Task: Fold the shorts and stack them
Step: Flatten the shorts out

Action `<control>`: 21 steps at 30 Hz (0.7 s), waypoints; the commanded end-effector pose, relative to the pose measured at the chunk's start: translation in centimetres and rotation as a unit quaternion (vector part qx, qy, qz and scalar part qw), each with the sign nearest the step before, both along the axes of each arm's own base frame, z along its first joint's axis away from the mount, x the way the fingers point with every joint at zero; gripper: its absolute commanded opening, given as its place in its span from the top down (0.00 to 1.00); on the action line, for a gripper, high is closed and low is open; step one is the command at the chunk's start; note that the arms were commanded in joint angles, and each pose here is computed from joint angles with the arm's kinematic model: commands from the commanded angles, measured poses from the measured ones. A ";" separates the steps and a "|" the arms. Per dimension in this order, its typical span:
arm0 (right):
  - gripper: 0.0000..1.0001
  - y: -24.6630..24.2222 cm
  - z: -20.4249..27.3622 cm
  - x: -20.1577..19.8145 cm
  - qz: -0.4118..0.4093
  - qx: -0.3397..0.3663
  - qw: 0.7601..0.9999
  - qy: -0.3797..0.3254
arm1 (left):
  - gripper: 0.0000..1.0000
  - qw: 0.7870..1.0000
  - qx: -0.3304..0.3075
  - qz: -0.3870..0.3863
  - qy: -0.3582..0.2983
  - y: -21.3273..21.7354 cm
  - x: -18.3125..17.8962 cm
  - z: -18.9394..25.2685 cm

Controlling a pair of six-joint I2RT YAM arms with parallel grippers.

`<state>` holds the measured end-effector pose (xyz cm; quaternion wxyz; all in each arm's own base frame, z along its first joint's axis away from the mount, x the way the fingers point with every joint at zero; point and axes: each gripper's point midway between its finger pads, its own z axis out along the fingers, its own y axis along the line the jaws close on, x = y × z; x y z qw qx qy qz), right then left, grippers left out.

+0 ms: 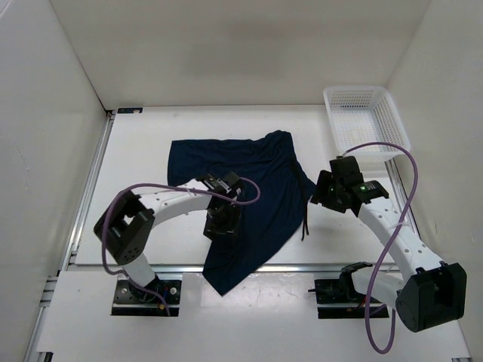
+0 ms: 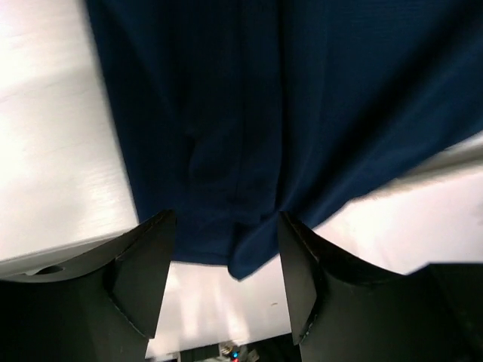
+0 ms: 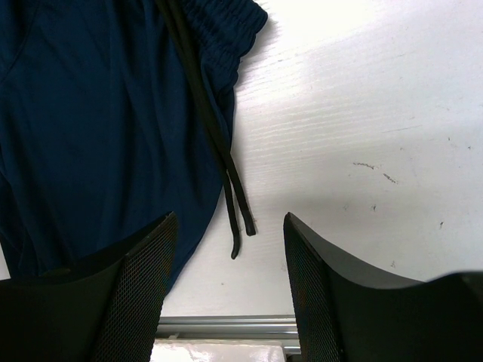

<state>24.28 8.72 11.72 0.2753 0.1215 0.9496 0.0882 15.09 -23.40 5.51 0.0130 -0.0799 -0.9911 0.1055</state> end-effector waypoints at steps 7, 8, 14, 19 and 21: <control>0.36 0.0 0.2 0.4 0.004 -0.005 1.000 -0.006 | 0.40 1.000 0.012 -0.016 0.024 -1.4 -0.9 -3.1; 0.36 0.1 0.6 0.6 0.004 -0.003 1.000 -0.011 | 0.50 0.999 0.018 -0.015 0.024 -1.3 -0.8 -3.4; 0.36 0.1 0.3 0.6 0.004 -0.005 1.000 -0.006 | 0.75 0.999 0.024 -0.019 0.022 -1.1 -0.7 -3.7; 0.36 0.1 0.3 0.6 0.004 -0.005 1.000 -0.006 | 0.90 0.999 0.025 -0.019 0.023 -0.6 -1.2 -3.1; 0.36 0.1 0.7 0.8 0.004 -0.003 1.000 -0.011 | 0.90 1.000 0.025 -0.018 0.004 -0.4 -0.7 -1.7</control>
